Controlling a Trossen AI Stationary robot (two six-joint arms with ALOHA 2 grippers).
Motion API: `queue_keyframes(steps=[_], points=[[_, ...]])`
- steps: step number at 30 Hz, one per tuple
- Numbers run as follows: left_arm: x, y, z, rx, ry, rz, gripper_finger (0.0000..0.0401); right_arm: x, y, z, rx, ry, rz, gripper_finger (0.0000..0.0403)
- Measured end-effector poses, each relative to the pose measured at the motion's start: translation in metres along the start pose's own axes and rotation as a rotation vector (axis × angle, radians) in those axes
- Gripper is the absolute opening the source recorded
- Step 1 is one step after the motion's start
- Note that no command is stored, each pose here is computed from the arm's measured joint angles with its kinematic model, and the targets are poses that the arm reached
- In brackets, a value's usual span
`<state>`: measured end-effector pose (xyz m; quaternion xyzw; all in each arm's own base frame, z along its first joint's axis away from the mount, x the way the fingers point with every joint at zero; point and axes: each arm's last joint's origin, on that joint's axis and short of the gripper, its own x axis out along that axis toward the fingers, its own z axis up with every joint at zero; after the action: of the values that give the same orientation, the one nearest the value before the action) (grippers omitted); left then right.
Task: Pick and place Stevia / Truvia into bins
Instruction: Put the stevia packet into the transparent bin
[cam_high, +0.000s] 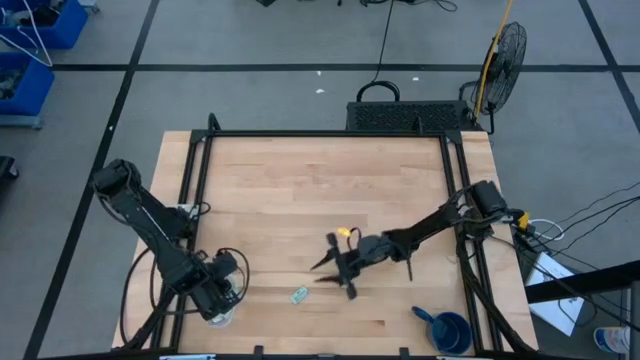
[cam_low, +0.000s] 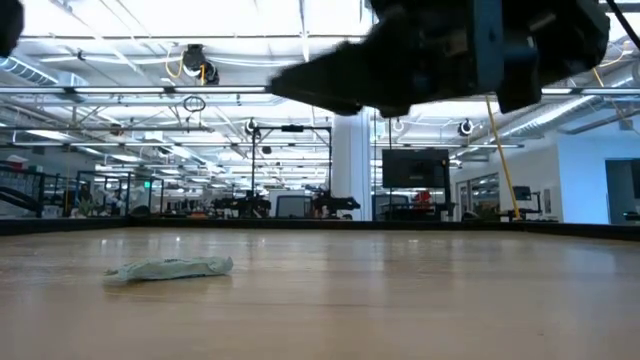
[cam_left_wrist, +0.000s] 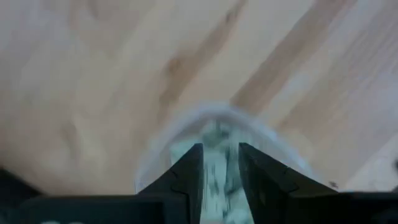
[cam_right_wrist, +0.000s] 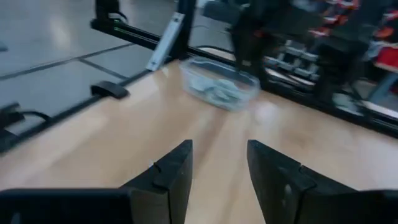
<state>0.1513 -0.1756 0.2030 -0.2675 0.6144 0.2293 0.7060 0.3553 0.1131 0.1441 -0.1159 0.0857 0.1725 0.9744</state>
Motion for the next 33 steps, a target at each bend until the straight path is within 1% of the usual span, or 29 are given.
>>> queue_keyframes(steps=[4,6,9,11,13,17,19,23,25,28,33], points=[[0.0,0.0,0.007,0.04,-0.07,0.005,0.0115,0.026,0.007,-0.003,0.072,0.063,0.03,0.0149],[0.0,0.001,0.01,0.059,-0.095,0.008,0.0115,0.038,0.008,-0.011,0.1,0.122,0.04,0.0149],[0.001,0.0,0.015,0.073,-0.133,0.007,0.0115,0.053,0.011,-0.029,0.109,0.204,0.053,0.0149],[0.001,-0.001,0.019,0.074,-0.144,0.006,0.0115,0.061,0.015,-0.041,0.113,0.226,0.082,0.0148],[0.001,0.0,0.022,0.079,-0.149,0.012,0.0115,0.066,0.02,-0.049,0.125,0.238,0.122,0.0147],[0.001,0.001,0.029,0.109,-0.205,0.029,0.0115,0.071,0.022,-0.051,0.124,0.23,0.135,0.015],[0.001,0.001,0.033,0.141,-0.262,0.041,0.0115,0.071,0.018,-0.054,0.125,0.245,0.106,0.0154],[-0.002,-0.003,0.043,0.197,-0.406,0.048,0.0115,0.07,0.01,-0.057,0.134,0.27,0.098,0.0153],[-0.002,-0.006,0.048,0.215,-0.471,0.03,0.0115,0.07,0.008,-0.059,0.127,0.286,0.093,0.0146],[-0.004,-0.013,0.057,0.228,-0.552,-0.01,0.0115,0.069,0.008,-0.061,0.095,0.298,0.1,0.0125],[-0.008,-0.025,0.069,0.255,-0.631,-0.097,0.0115,0.069,0.008,-0.061,0.056,0.296,0.11,0.0061]])
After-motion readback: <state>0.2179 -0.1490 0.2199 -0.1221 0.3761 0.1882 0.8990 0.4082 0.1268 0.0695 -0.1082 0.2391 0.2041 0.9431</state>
